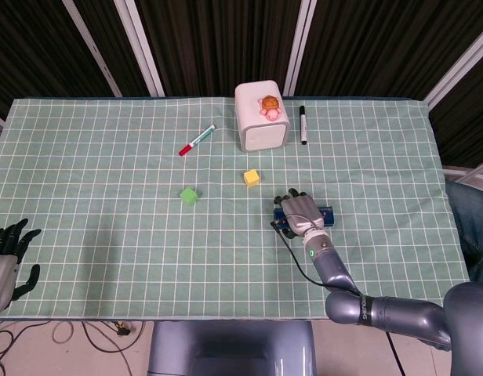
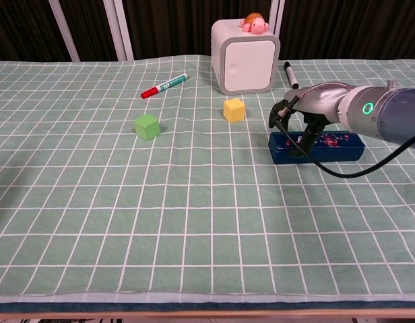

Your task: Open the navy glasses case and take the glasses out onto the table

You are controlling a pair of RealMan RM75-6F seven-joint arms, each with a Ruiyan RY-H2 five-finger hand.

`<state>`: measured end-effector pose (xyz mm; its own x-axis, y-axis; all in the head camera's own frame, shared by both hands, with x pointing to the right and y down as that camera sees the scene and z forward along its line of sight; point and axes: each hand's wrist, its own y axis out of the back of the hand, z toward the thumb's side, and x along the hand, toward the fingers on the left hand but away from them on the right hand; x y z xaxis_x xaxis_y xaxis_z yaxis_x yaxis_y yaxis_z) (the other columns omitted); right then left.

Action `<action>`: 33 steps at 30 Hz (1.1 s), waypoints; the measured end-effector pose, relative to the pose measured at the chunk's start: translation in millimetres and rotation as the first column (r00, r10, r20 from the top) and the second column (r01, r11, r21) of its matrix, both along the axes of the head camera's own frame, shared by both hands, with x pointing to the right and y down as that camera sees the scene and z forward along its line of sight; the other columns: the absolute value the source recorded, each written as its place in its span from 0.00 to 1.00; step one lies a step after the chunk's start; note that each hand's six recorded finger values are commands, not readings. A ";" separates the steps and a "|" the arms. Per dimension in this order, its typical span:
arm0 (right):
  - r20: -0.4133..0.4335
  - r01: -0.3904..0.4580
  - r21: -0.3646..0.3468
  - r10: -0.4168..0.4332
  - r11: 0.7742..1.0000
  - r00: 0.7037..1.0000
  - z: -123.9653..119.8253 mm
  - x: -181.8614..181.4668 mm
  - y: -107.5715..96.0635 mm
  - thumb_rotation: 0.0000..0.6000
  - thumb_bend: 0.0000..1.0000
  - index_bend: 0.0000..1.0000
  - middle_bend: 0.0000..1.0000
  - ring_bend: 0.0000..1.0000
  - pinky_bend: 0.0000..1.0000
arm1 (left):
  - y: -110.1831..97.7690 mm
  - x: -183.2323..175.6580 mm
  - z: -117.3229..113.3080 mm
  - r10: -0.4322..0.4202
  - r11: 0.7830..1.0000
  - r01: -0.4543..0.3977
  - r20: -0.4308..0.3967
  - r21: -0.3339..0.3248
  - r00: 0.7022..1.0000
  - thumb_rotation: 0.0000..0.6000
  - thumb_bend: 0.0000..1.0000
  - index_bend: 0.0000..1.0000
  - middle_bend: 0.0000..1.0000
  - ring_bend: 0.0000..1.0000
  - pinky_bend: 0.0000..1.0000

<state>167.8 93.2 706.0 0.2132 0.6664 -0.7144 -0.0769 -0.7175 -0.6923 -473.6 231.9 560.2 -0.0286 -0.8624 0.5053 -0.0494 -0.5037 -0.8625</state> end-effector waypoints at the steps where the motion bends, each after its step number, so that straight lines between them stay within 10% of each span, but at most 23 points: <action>1: 0.000 0.000 0.002 0.000 1.000 1.000 0.2 -0.8 0.1 1.00 0.35 0.28 0.34 0.14 0.24 | -0.2 -0.4 -0.1 0.000 1.000 0.000 0.003 0.002 1.000 1.00 0.46 0.14 0.00 0.00 0.03; 33: -0.019 0.016 0.010 -0.016 1.000 1.000 -1.2 -11.9 -3.2 1.00 0.36 0.32 0.40 0.16 0.24 | -0.2 -0.6 0.2 -0.004 1.000 0.004 0.004 0.001 1.000 1.00 0.46 0.14 0.00 0.00 0.03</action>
